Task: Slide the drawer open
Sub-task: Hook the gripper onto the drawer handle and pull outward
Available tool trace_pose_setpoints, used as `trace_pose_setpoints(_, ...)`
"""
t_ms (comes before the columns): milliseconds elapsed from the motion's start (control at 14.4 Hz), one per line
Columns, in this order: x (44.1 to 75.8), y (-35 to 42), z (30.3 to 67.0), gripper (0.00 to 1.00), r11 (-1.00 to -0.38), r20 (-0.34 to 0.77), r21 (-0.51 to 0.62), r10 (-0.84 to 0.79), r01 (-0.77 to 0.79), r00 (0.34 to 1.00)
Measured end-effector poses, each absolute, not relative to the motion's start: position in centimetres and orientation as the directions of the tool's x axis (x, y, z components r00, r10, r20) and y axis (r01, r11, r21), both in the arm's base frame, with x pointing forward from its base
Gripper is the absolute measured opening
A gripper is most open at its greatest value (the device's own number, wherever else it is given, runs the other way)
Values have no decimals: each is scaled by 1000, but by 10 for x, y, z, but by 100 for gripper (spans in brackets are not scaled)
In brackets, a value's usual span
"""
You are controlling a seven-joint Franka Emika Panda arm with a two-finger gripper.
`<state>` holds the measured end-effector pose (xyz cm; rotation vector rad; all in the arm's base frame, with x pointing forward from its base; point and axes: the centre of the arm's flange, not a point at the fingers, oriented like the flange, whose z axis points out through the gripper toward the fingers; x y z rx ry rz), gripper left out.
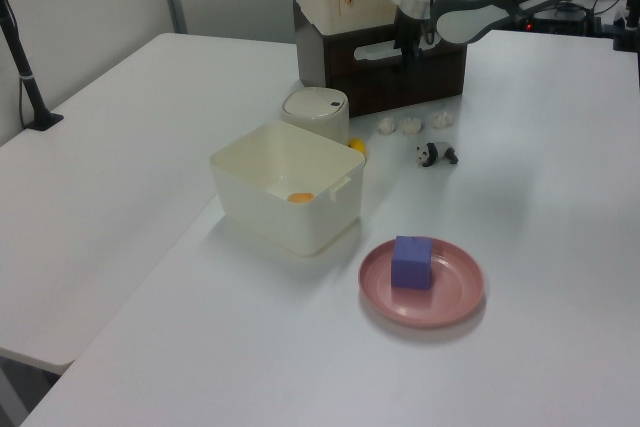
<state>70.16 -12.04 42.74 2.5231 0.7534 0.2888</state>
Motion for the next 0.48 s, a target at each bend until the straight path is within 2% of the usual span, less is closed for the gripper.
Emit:
trace_pose_setpoints(208,702,-122,428,53,-723,57,516,563,459,824)
trace_pose_setpoints(277,703,-124,431,41,-722,59,521,563,455,824)
trace_pose_setpoints(485,703,-120,432,39,-721,61,521,565,456,823)
